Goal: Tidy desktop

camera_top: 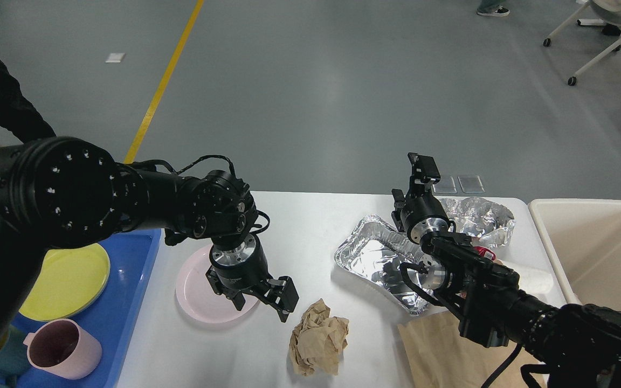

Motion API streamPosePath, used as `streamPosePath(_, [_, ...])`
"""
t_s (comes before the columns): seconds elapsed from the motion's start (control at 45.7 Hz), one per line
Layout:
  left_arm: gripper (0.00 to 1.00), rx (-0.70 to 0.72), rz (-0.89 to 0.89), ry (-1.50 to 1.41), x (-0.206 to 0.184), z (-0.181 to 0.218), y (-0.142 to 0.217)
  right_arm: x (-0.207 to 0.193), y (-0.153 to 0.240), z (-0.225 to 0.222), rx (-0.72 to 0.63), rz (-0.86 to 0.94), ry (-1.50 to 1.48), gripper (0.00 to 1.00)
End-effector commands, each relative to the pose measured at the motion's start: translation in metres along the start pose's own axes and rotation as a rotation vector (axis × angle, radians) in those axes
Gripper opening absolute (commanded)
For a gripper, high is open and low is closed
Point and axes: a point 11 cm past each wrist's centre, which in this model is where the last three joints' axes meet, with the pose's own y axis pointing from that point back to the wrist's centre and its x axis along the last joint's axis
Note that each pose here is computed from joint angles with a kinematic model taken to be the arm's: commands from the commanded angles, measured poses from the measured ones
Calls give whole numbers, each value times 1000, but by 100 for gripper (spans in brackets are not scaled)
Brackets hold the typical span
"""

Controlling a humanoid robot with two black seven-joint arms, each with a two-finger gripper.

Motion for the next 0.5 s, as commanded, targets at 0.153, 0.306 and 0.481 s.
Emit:
streamPosePath(0.153, [92, -72, 18, 8, 5, 18, -14, 0, 0, 0, 0, 0, 0, 100])
streamPosePath(0.306, [92, -100, 22, 8, 6, 27, -20, 0, 0, 0, 0, 0, 0, 100])
streamPosePath(0.481, [92, -109, 22, 11, 7, 29, -25, 0, 0, 0, 0, 0, 0, 100])
